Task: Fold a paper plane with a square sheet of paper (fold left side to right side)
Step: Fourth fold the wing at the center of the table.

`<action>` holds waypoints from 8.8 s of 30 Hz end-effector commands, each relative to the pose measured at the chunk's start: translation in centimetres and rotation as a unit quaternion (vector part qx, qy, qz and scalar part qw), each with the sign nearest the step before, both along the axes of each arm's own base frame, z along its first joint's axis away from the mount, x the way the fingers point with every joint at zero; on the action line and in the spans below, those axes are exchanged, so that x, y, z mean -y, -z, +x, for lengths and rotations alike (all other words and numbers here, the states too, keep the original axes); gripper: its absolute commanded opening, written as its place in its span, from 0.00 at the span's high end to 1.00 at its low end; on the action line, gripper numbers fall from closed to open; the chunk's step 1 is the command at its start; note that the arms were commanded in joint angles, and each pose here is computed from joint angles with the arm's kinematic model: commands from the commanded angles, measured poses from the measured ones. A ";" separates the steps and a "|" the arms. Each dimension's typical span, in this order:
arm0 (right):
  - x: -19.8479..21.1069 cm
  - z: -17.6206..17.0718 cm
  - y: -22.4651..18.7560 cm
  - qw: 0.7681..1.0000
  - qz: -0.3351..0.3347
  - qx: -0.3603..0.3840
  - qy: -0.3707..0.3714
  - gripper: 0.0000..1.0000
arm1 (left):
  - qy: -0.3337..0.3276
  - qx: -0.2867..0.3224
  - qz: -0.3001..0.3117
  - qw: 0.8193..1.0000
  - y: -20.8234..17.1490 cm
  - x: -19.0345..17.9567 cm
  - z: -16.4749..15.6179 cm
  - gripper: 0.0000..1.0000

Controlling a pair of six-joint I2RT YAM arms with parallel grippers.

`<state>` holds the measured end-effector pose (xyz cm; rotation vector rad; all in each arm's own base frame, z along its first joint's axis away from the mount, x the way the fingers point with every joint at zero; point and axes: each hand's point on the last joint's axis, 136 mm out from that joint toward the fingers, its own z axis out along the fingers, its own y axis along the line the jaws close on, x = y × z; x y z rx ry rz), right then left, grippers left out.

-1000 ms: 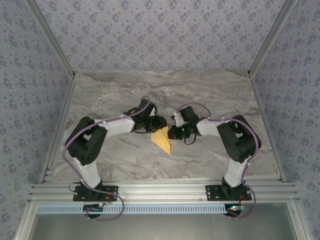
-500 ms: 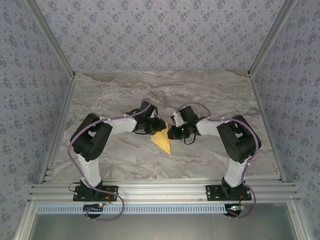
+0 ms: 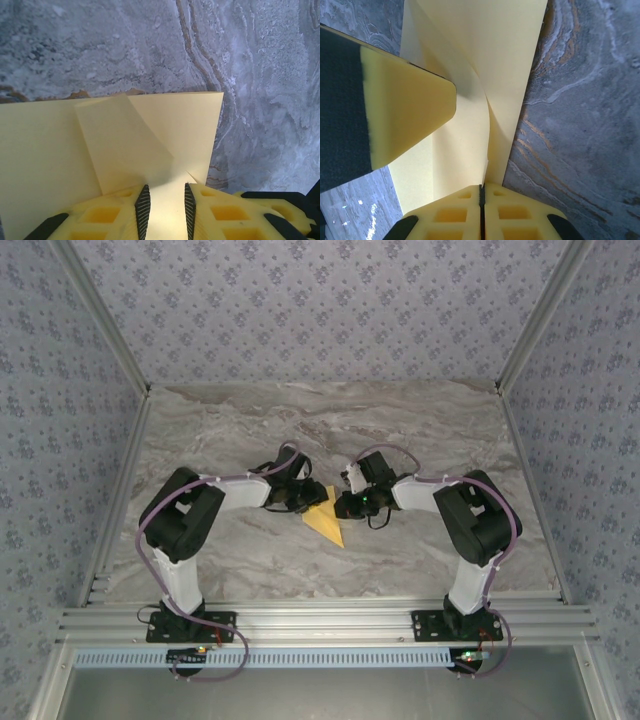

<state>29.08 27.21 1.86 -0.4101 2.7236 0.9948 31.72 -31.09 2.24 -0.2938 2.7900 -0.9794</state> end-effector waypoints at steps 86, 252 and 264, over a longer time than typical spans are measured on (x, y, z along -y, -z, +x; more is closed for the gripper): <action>0.4 -9.1 2.1 0.992 -0.038 -0.100 -0.067 0.89 | -0.022 -0.058 0.078 0.995 5.1 -3.9 -3.1 0.92; 5.7 -11.1 5.3 0.976 -0.142 -0.166 -0.013 1.00 | 0.036 0.100 0.056 0.993 1.8 -6.3 6.8 1.00; 2.4 -10.1 3.0 0.989 -0.054 -0.140 -0.014 1.00 | 0.034 0.135 0.043 0.989 -3.2 -6.5 8.6 0.96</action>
